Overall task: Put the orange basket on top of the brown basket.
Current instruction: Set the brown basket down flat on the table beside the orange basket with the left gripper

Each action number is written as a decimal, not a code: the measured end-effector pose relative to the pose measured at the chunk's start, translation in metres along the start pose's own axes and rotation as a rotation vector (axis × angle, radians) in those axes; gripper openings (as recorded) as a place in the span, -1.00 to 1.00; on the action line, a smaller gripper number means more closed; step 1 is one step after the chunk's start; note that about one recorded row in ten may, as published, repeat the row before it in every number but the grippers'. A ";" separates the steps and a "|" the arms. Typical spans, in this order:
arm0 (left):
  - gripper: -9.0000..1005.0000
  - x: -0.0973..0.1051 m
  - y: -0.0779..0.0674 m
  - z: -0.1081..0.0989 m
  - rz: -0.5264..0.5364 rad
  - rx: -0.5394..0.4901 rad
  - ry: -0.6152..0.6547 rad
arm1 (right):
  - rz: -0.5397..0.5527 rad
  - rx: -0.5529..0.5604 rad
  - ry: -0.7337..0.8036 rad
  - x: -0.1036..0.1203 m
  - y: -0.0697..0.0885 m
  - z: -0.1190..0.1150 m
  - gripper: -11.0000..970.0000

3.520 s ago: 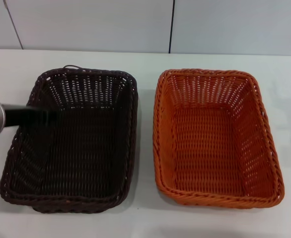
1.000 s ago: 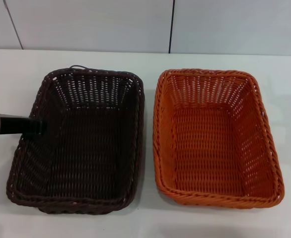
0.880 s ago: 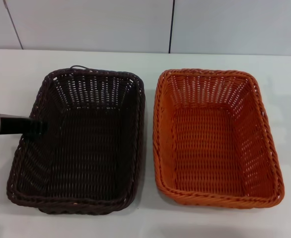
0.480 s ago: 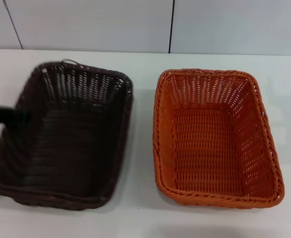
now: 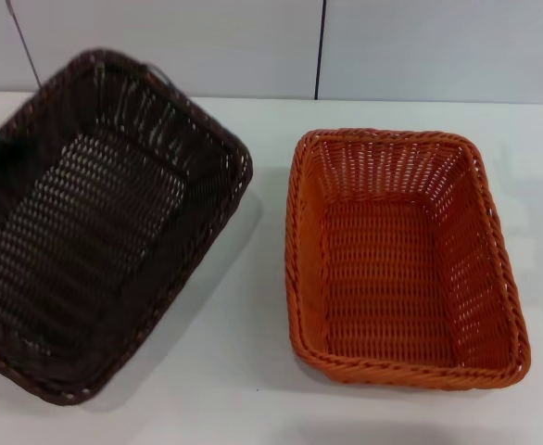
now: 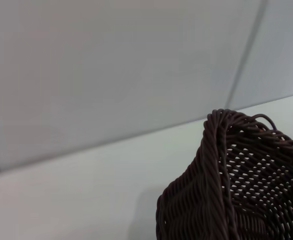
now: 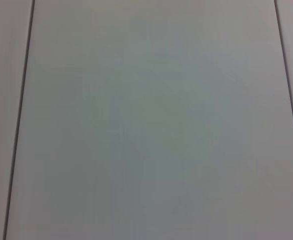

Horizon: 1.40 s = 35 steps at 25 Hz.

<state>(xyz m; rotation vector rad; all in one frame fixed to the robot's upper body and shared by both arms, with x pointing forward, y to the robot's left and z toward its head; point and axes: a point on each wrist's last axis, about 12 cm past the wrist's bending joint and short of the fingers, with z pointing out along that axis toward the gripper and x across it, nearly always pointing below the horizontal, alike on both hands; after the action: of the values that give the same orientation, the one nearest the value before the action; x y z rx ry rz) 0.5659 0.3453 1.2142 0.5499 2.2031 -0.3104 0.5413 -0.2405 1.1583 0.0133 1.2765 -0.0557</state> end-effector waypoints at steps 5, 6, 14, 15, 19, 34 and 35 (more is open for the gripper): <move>-0.61 -0.020 0.010 -0.018 0.106 0.055 -0.035 | 0.001 0.006 0.000 0.000 -0.001 0.000 0.61; -0.61 -0.024 0.013 -0.022 0.141 0.063 -0.041 | 0.001 0.008 0.001 0.001 -0.002 0.000 0.61; -0.61 -0.035 0.020 -0.019 0.453 0.177 0.062 | -0.015 0.051 0.007 0.009 -0.012 -0.010 0.61; -0.61 -0.035 0.020 -0.019 0.453 0.177 0.062 | -0.015 0.051 0.007 0.009 -0.012 -0.010 0.61; -0.61 -0.035 0.013 -0.016 0.629 0.309 0.111 | -0.013 0.068 0.021 0.011 -0.016 -0.018 0.61; -0.61 -0.041 -0.025 0.027 0.874 0.516 0.156 | 0.005 0.090 0.003 0.005 -0.018 -0.027 0.61; -0.61 -0.041 -0.028 0.029 0.876 0.522 0.154 | 0.005 0.090 0.003 0.005 -0.018 -0.027 0.61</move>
<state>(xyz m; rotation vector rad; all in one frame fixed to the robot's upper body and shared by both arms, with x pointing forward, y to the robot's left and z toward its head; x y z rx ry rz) 0.5945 0.2975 1.2283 1.7835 1.7857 -0.3662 0.5157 -0.2576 1.1458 0.0940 1.2758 -0.1088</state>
